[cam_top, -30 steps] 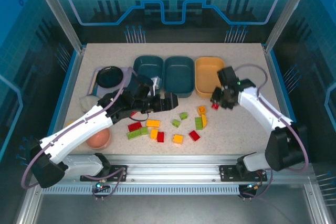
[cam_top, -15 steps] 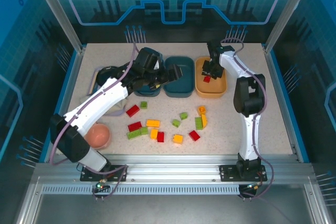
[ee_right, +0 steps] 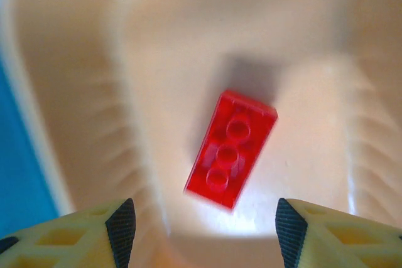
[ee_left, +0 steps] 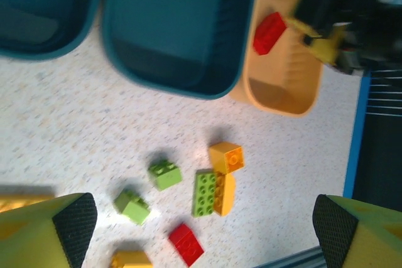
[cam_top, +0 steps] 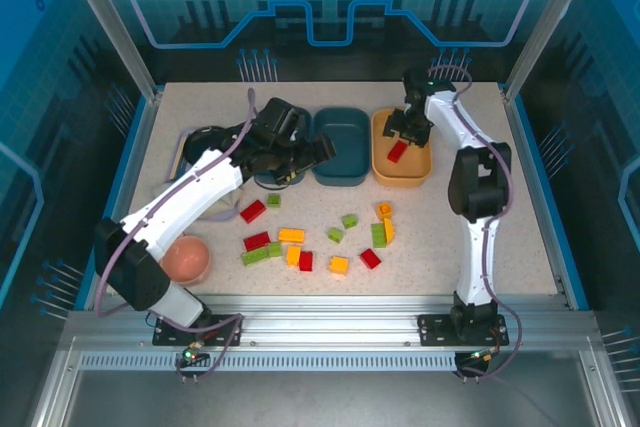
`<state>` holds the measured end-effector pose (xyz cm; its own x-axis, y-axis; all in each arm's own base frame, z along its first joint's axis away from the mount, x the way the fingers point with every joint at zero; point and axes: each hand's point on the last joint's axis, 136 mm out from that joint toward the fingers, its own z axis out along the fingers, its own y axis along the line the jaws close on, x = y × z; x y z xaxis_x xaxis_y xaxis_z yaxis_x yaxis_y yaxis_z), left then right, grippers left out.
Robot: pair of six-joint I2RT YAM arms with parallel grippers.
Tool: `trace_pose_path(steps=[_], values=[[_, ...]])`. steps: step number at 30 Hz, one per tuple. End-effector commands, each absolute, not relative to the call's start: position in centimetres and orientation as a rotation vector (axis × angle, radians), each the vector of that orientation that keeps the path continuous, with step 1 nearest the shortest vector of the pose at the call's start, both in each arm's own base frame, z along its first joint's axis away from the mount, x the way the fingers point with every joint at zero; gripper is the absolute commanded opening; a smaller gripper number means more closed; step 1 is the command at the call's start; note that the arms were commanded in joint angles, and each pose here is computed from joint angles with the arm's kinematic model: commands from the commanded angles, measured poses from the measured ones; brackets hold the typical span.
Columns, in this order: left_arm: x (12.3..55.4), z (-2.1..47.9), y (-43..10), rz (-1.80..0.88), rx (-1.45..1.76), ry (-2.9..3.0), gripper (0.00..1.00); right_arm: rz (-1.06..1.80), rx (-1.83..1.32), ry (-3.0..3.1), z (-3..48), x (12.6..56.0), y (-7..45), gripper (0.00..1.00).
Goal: Sort the legos into containers by color
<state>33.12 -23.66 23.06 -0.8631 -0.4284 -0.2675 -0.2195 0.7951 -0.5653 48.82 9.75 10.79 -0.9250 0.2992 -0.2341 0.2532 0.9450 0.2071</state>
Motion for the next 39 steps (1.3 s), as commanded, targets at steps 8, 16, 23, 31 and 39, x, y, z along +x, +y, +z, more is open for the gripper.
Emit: trace_pose_path(steps=[8, 16, 23, 31, 39], values=[[23.1, 13.7, -17.7, -0.604, -1.406, 2.669, 0.87, 0.594, -0.397, 2.455, 23.3, 34.7, 21.5, 0.65], [23.5, 8.6, -18.4, -0.527, -1.786, 2.539, 0.86, 0.837, -0.750, 2.351, 20.0, 21.4, 25.9, 0.74], [25.3, 6.3, -19.4, -0.484, -1.971, 2.415, 0.79, 0.839, -0.743, 2.418, 18.3, 19.3, 25.5, 0.74], [25.1, 4.1, -19.5, -0.389, -2.021, 2.391, 0.72, 0.807, -0.748, 2.424, 18.3, 19.2, 24.9, 0.73], [25.9, 3.5, -19.3, -0.336, -1.972, 2.406, 0.57, 0.823, -0.732, 2.443, 18.0, 19.3, 25.1, 0.73]])
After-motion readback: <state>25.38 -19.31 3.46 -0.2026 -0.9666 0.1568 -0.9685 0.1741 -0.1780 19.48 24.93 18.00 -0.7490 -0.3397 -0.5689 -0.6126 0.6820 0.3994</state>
